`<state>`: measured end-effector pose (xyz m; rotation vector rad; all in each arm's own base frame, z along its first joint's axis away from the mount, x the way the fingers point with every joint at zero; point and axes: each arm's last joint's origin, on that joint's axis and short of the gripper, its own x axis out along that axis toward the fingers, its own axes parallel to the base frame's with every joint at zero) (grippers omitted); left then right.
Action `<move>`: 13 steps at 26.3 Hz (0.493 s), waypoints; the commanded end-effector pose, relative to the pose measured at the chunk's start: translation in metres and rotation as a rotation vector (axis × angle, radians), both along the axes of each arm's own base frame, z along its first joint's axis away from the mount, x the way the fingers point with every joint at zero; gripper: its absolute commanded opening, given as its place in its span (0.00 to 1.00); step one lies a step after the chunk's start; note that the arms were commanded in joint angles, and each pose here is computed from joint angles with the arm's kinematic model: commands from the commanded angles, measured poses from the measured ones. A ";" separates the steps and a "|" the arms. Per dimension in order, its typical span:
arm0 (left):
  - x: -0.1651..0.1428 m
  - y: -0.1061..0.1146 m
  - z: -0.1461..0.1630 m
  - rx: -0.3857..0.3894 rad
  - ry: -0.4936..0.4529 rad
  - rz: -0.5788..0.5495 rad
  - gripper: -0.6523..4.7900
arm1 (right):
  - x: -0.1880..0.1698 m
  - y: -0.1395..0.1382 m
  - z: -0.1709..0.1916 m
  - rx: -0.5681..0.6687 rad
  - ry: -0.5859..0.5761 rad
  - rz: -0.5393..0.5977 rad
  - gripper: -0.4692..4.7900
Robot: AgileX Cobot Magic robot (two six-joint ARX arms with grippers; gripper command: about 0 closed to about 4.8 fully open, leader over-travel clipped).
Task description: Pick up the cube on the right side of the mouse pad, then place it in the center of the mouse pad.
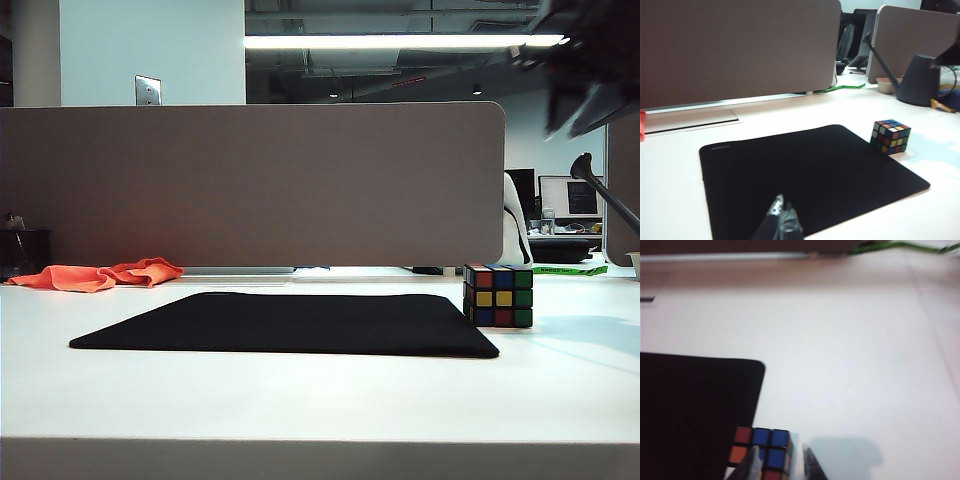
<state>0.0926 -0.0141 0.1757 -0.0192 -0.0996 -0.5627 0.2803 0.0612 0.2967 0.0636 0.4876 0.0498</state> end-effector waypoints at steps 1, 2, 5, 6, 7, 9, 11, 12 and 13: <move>-0.001 -0.001 0.003 -0.005 -0.015 -0.028 0.11 | 0.018 0.014 0.003 0.005 0.046 0.012 0.44; -0.001 -0.001 0.003 -0.006 -0.015 -0.028 0.11 | 0.023 0.018 0.002 -0.002 0.059 0.013 0.47; -0.001 -0.001 0.003 -0.006 -0.014 -0.029 0.11 | 0.039 0.031 0.000 -0.014 0.104 0.031 0.60; -0.001 -0.001 0.003 -0.006 -0.014 -0.029 0.11 | 0.044 0.035 -0.001 -0.016 0.120 0.036 0.63; -0.001 -0.001 0.003 -0.006 -0.014 -0.029 0.11 | 0.049 0.040 -0.004 -0.019 0.142 0.043 0.64; -0.001 -0.001 0.003 -0.006 -0.014 -0.029 0.11 | 0.065 0.054 -0.013 -0.033 0.224 0.051 0.80; -0.001 -0.001 0.003 -0.006 -0.014 -0.029 0.11 | 0.072 0.059 -0.018 -0.048 0.266 0.057 0.85; -0.001 -0.001 0.003 -0.006 -0.014 -0.029 0.11 | 0.076 0.061 -0.021 -0.058 0.287 0.052 0.87; -0.001 -0.001 0.003 -0.006 -0.014 -0.029 0.11 | 0.079 0.062 -0.023 -0.065 0.300 0.041 0.90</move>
